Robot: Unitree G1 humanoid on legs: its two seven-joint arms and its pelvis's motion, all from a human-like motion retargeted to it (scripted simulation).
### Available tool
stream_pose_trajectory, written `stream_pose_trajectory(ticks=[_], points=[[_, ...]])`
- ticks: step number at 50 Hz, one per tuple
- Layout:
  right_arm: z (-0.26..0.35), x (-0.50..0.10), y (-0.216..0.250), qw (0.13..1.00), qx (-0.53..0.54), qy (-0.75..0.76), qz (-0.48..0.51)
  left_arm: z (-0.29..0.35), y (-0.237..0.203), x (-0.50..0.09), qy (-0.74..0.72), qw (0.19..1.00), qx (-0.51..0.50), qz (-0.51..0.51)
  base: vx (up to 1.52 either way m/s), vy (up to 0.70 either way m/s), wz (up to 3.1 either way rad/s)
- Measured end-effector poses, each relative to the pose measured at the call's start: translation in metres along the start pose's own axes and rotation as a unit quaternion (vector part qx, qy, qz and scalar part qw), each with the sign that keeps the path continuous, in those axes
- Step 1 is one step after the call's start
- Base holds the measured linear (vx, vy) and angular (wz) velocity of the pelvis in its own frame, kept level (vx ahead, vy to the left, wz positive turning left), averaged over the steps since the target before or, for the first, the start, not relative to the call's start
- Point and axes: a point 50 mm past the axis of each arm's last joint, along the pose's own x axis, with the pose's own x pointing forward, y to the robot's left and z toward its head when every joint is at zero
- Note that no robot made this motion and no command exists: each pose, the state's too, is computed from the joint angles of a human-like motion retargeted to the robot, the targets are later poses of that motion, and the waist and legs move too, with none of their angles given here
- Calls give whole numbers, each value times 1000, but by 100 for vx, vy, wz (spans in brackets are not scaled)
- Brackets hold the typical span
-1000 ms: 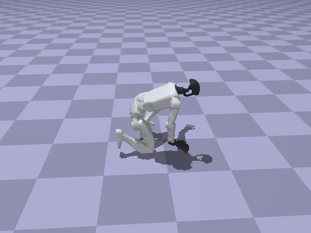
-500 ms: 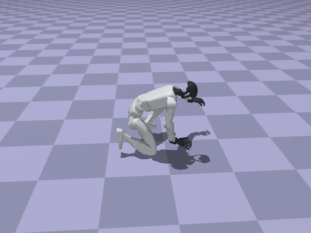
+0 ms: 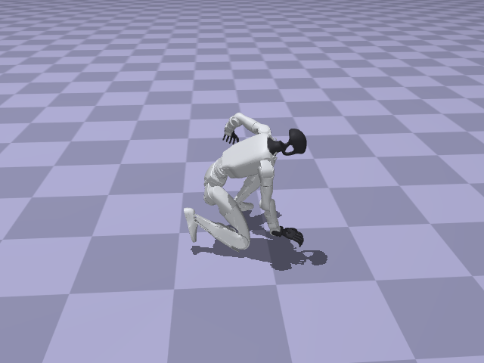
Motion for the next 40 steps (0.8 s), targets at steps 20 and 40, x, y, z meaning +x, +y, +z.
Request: stream_pose_trajectory(ticks=[20, 40], points=[[-24, 115, -65, 972, 133, 80, 174, 114, -116, 12, -188, 940, -157, -239, -12, 11, 43], [23, -158, 38, 812, 376, 178, 409, 148, -140, 93, -76, 993, 1, -86, 46, 13, -80]])
